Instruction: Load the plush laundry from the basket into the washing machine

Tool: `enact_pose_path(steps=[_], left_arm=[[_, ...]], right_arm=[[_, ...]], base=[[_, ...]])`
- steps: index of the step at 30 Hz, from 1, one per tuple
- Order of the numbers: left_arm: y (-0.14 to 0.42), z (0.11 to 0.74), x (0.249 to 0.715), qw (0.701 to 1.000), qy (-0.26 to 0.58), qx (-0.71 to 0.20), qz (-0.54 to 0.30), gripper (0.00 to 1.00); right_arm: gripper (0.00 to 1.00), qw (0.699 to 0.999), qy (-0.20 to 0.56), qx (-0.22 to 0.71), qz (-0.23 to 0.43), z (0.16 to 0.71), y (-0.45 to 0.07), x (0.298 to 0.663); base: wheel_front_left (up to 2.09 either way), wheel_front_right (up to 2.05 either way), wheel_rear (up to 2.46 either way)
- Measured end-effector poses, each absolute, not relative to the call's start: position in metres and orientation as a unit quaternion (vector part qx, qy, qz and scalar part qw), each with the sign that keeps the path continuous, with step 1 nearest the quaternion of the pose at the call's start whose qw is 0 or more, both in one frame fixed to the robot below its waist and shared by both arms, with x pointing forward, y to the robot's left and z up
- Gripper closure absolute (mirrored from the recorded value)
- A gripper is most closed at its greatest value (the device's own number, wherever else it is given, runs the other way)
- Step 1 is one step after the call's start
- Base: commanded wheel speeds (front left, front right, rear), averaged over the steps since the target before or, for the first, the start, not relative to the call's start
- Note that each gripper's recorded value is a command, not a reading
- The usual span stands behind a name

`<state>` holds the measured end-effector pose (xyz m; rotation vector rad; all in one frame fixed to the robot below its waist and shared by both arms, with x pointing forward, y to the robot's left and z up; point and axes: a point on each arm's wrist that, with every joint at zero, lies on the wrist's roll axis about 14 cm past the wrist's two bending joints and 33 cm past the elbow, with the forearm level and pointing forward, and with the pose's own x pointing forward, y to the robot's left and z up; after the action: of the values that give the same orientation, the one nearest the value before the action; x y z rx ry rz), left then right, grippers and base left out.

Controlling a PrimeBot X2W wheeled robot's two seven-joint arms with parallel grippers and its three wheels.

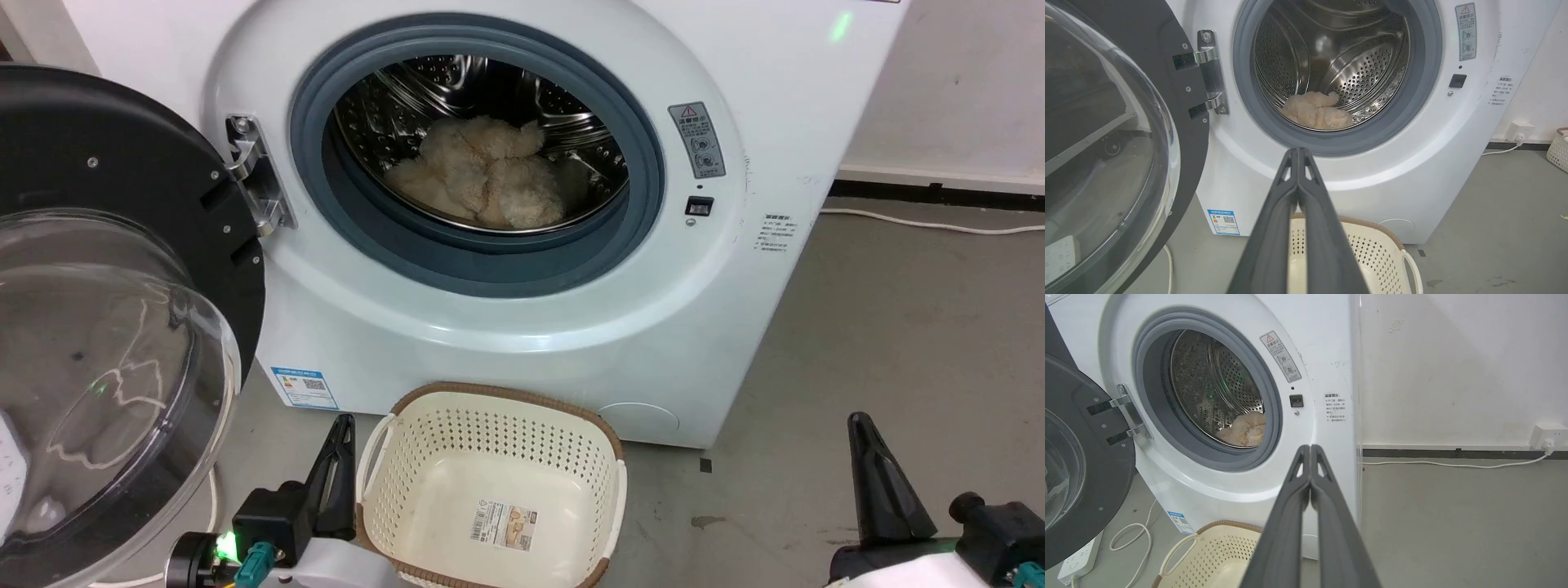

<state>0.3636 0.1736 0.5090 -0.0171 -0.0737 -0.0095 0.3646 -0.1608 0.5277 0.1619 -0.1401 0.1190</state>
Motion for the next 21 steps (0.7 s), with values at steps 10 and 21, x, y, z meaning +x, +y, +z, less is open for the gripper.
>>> enact_pose_path(steps=[10, 21], left_arm=[[0.1739, 0.5107, 0.3649, 0.999, -0.034, -0.004, -0.006, 1.0], [0.174, 0.5138, 0.3664, 0.999, -0.034, -0.001, -0.005, 1.0]], right_arm=[[1.0, 0.994, -0.062, 0.073, 0.06, 0.5265, -0.1608, 0.3645], [1.0, 0.995, -0.054, 0.063, 0.061, 0.5247, -0.1604, 0.3639]], base=[[0.0, 0.0, 0.0], [0.0, 0.0, 0.0]])
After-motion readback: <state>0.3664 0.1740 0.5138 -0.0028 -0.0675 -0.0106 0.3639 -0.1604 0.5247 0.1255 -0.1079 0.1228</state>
